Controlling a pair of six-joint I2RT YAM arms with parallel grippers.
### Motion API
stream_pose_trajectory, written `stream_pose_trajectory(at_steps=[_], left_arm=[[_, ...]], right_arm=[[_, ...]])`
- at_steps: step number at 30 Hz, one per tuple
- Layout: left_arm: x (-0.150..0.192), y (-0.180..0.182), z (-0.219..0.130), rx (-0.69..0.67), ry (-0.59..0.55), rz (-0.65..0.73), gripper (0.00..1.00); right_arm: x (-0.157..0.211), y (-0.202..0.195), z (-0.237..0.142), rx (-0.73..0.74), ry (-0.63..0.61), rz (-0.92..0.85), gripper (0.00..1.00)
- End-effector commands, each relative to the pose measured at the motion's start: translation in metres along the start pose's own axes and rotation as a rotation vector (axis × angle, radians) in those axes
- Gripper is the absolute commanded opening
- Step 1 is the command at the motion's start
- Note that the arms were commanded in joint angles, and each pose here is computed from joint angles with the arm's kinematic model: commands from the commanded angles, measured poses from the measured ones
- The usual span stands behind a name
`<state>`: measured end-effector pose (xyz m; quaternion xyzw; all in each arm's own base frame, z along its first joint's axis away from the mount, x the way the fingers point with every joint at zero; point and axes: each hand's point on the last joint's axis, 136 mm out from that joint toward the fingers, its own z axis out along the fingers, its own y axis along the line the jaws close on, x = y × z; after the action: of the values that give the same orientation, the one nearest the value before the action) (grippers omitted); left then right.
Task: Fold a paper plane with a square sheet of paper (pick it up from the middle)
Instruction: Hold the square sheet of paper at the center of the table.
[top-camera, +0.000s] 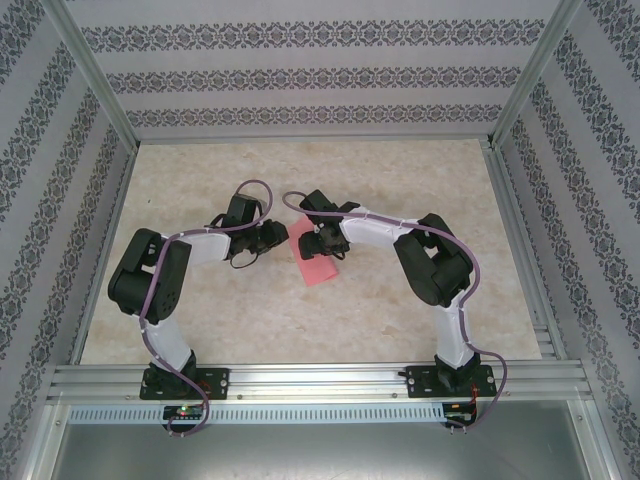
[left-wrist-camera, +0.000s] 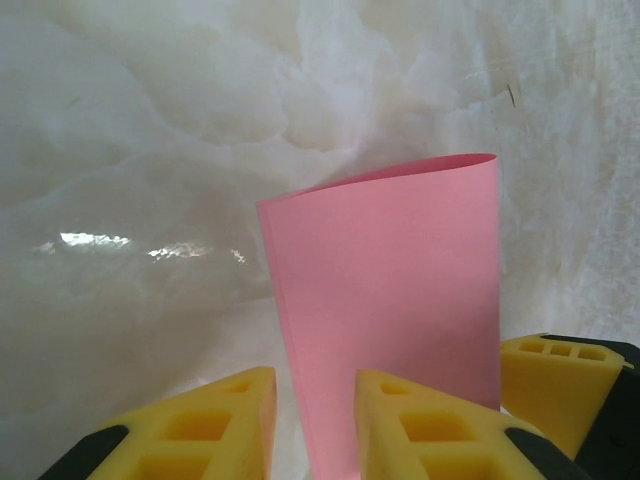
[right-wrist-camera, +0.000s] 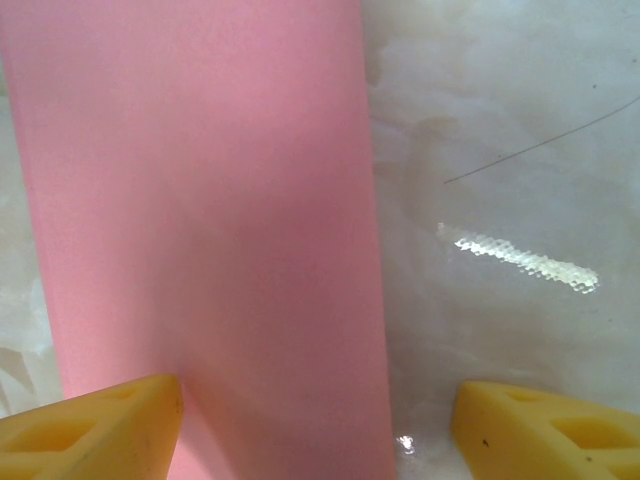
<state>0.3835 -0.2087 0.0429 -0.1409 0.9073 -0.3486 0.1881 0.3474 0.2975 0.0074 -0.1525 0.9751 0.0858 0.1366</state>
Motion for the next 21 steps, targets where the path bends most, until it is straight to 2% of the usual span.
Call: stream_pose_trajectory(at_steps=[1,21], left_arm=[[-0.0117,-0.0101,0.0020,0.047,-0.018,0.017,0.27],[-0.0067,-0.0156,0.0109,0.102,0.027,0.006,0.17]], right_arm=[[0.0487,0.0143,0.0627,-0.071,0.146,-0.028,0.75],[0.0543,0.0116,0.0725,-0.049,0.179,-0.002,0.77]])
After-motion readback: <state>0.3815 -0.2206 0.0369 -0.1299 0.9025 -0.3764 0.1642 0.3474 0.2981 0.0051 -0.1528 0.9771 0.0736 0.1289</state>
